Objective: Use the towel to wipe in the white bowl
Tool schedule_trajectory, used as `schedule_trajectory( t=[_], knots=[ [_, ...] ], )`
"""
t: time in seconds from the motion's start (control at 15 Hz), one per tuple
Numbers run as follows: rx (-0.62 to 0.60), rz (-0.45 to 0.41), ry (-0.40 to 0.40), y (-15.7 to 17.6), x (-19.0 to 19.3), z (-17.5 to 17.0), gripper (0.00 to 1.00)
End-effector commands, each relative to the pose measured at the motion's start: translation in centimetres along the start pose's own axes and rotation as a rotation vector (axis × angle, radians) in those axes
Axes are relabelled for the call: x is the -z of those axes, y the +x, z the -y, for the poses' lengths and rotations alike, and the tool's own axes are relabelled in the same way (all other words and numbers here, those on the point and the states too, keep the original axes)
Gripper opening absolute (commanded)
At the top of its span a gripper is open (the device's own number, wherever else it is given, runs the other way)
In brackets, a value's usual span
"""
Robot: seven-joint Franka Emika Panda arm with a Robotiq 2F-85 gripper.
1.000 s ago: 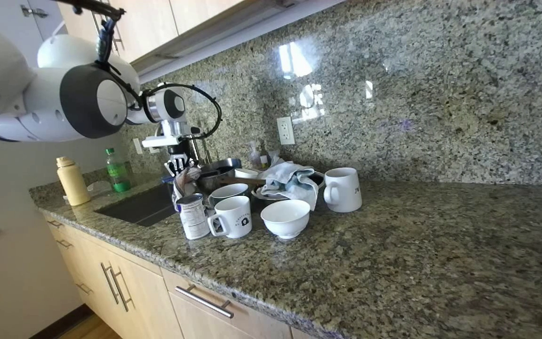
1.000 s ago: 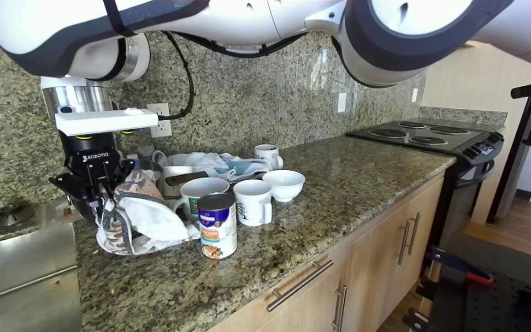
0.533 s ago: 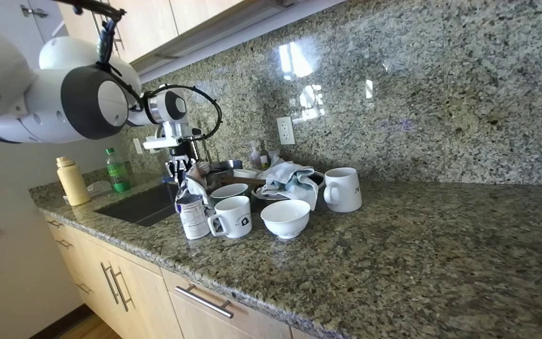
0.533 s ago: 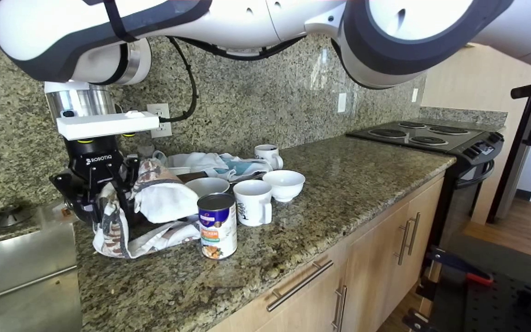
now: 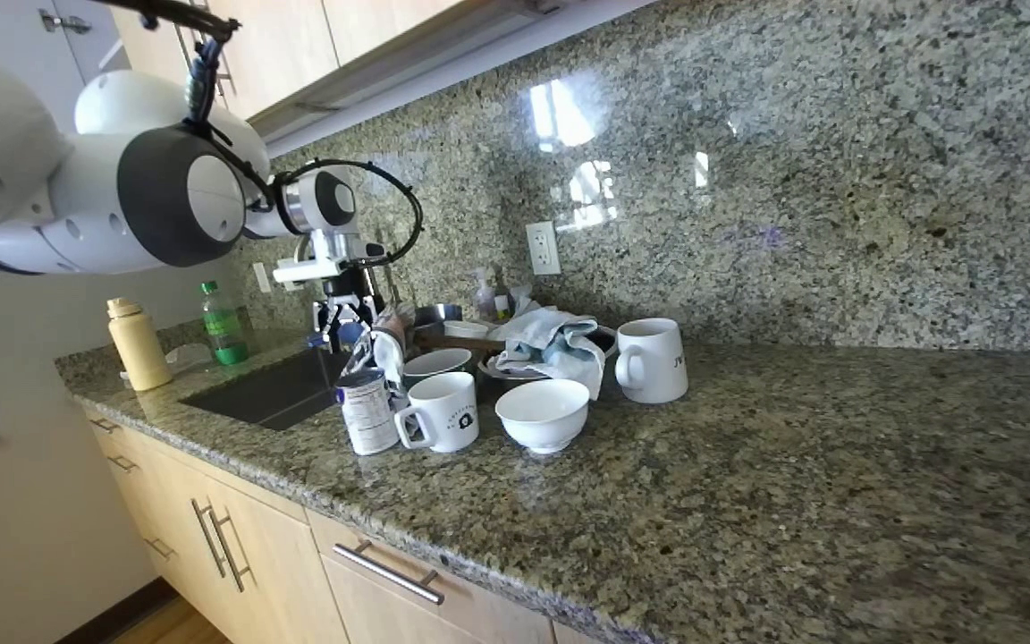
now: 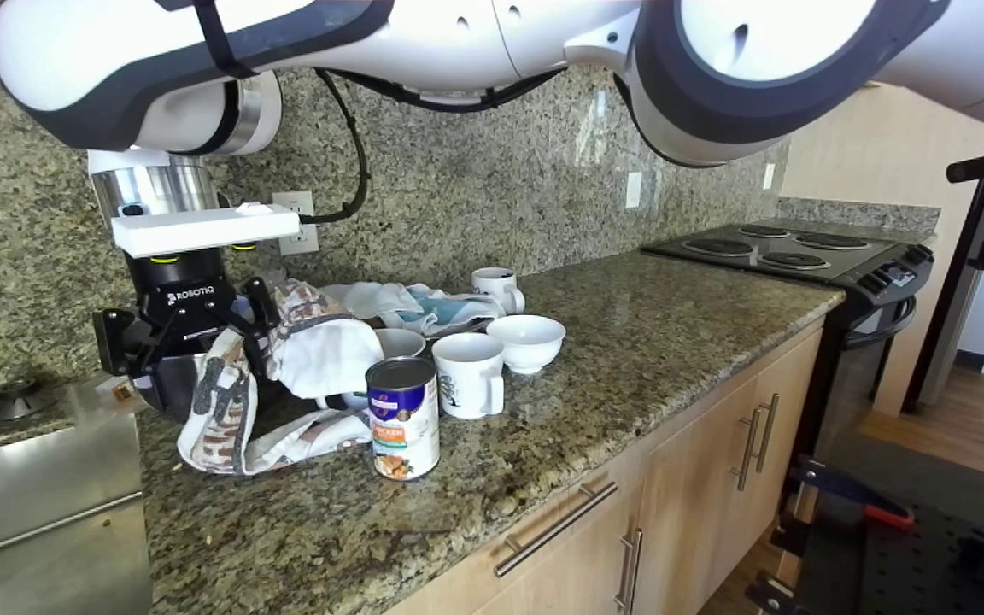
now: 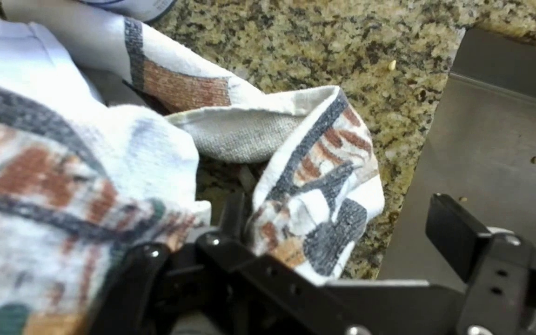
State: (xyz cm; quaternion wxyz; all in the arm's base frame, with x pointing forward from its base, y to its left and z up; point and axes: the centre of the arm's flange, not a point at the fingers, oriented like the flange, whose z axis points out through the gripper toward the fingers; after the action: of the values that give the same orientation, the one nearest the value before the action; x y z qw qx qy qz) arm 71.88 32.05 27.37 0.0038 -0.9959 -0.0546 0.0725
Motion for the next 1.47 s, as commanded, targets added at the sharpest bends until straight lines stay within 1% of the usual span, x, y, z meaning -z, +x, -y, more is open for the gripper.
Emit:
schedule_trajectory(
  t=[0.0, 0.33, 0.53, 0.87, 1.13, 1.4],
  knots=[
    [-0.008, 0.015, -0.027, 1.8, 2.4, 0.7, 1.0],
    [-0.025, 0.013, -0.057, 1.0, 5.1, 0.4, 1.0],
    [-0.045, 0.007, -0.053, 0.7, 7.2, -1.0, 1.0],
    [-0.143, 0.008, -0.068, -0.3, 10.1, -4.8, 1.0],
    [-0.199, 0.004, -0.058, -1.4, 10.3, -6.9, 1.0],
    [-0.275, -0.024, -0.029, -1.1, 8.4, -7.7, 1.0]
  ],
)
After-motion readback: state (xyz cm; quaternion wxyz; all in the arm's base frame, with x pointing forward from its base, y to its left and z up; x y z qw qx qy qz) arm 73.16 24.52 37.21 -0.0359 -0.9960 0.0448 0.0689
